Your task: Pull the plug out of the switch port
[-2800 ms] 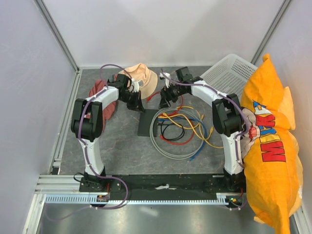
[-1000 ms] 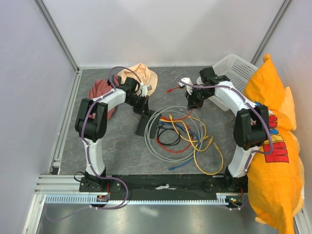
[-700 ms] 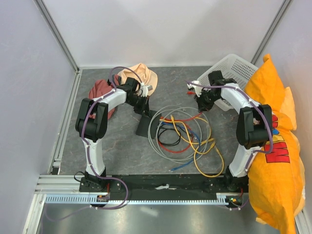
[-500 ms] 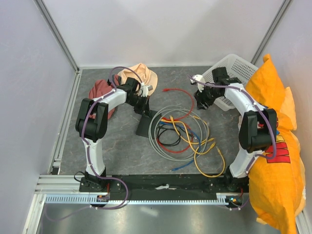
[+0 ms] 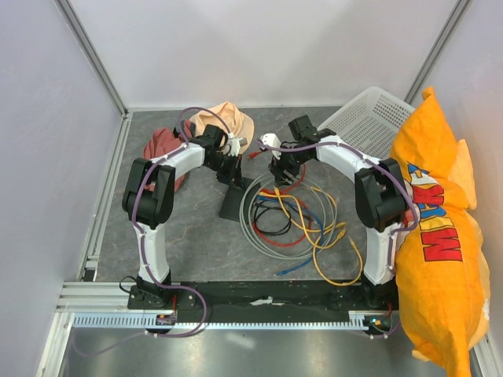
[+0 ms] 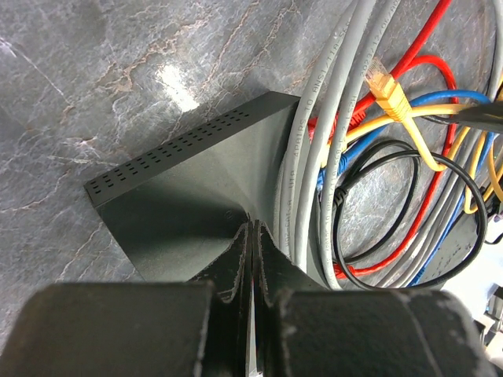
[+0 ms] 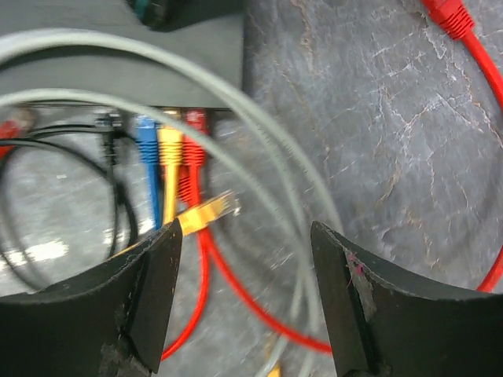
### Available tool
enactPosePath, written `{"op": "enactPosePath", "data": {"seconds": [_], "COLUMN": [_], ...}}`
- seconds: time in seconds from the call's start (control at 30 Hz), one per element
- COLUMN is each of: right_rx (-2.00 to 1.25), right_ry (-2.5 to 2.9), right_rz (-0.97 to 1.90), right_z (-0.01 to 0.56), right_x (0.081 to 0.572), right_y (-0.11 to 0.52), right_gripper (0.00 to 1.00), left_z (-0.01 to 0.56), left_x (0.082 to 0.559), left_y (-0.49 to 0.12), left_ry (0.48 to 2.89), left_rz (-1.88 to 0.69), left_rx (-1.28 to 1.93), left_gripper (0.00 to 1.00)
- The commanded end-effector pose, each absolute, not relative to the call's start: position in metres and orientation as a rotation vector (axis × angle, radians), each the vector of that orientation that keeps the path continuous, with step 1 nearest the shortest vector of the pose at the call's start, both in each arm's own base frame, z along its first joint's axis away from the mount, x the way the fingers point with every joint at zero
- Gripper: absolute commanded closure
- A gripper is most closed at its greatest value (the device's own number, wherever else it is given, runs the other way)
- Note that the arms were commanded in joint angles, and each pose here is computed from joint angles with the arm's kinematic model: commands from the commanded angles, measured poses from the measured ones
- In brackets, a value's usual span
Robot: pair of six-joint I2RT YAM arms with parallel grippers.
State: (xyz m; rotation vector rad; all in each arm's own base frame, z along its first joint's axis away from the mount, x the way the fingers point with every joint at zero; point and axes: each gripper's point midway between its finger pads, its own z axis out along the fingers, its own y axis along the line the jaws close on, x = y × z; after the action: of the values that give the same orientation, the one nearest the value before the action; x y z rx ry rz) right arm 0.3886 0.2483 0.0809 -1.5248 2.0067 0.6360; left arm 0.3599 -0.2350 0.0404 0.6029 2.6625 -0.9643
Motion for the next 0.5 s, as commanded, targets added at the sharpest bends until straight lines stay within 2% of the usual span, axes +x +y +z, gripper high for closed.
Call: {"op": "enactPosePath", "data": {"seconds": [0.0,0.2,0.37,0.47], "right_rx": [-1.573,-1.6,-1.629,-1.692], "right_ry": [1.917,1.938,1.957,1.946], "right_rz": [0.521,0.414,0.452,0.52], "right_z": [0.086,0.06,0.043,0.045], "right_x": [0.419,0.433,0.427,0.41], "right_y": [0.258,0.258,0.258,0.259], "right_gripper": [0.25,0.26,0.38,0.78], "left_z": [0.017,0.019,0.017,0.015], "left_x": [0.354,0.358,0.356,0.353], "left_y": [-0.224,-0.226,-0.225,-0.225], "left_ry": [2.715,2.704,2.709,2.717], "left_rz": [-0.858,-0.855,-0.853,-0.857], "left_rx": [0.66,0.663,0.666,0.665], "left_gripper": [0.98,0.98,0.98,0.98]}}
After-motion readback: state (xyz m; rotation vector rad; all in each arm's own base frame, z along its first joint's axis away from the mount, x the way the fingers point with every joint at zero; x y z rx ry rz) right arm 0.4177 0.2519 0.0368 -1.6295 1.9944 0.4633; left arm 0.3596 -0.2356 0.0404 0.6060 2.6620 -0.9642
